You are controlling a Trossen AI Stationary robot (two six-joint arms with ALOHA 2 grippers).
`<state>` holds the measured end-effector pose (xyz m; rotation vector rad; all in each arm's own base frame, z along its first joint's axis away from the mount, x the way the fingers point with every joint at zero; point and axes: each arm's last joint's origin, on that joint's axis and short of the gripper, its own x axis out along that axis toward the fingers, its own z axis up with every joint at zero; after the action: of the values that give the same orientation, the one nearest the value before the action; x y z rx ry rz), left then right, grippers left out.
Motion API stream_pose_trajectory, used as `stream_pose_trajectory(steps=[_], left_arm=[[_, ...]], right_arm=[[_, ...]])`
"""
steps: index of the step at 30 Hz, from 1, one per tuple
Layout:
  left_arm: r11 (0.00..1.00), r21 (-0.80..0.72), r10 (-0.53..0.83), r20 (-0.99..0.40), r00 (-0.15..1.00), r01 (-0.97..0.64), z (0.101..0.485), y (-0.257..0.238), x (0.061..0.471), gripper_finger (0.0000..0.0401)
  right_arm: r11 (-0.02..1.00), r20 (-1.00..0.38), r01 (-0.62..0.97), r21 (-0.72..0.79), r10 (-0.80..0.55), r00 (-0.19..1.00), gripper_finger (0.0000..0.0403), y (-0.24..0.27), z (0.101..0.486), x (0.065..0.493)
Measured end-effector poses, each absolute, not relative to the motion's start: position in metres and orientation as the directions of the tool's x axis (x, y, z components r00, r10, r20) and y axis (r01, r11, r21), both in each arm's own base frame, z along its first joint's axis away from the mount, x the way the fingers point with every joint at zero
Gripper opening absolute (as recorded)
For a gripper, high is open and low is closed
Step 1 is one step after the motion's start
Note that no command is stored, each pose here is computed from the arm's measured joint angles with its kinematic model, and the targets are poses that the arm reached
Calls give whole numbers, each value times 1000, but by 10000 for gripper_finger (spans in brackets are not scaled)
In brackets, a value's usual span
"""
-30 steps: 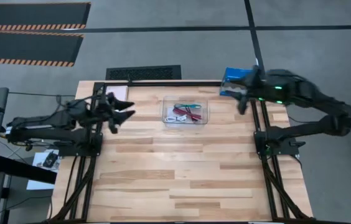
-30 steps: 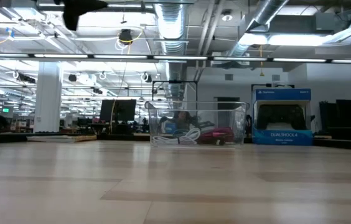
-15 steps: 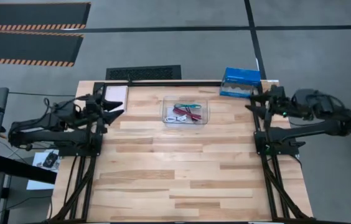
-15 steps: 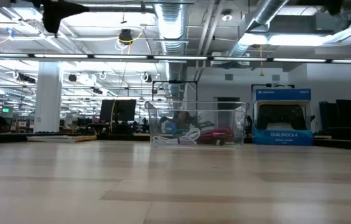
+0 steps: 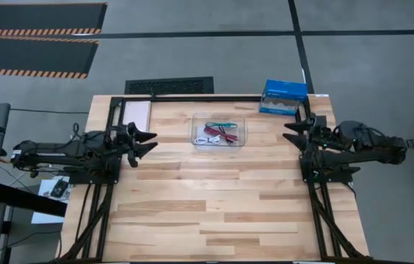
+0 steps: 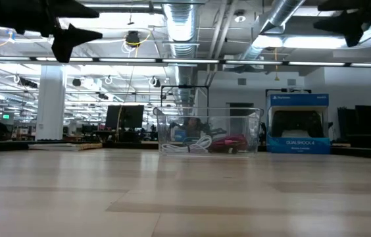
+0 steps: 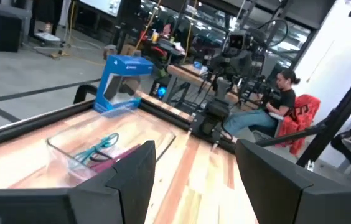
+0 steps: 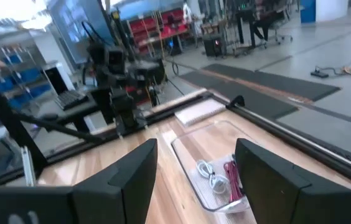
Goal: Pick and place USB-C Cables
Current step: Return to Home Position
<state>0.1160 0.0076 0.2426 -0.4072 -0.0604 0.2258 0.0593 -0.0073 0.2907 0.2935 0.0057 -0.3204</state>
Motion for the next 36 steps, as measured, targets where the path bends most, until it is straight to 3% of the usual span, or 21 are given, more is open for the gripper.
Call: stream_pose_trajectory(steps=[11,20,25,36], left_arm=[[892,-403,234,22,972,-205,241,6,93,210],[892,-397,251,32,967,-218,226,7,78,210],[902,-394,189,-4,982,-176,203,5,84,210],[880,-475,18,57,998,11,172,0,97,210]], right_arm=[[903,55,276,328,-310,949,240,-8,278,39],[901,-10,298,316,-311,950,240,-7,253,56],[899,2,293,327,-310,951,240,-7,245,61],[896,20,283,343,-308,951,240,-7,226,73]])
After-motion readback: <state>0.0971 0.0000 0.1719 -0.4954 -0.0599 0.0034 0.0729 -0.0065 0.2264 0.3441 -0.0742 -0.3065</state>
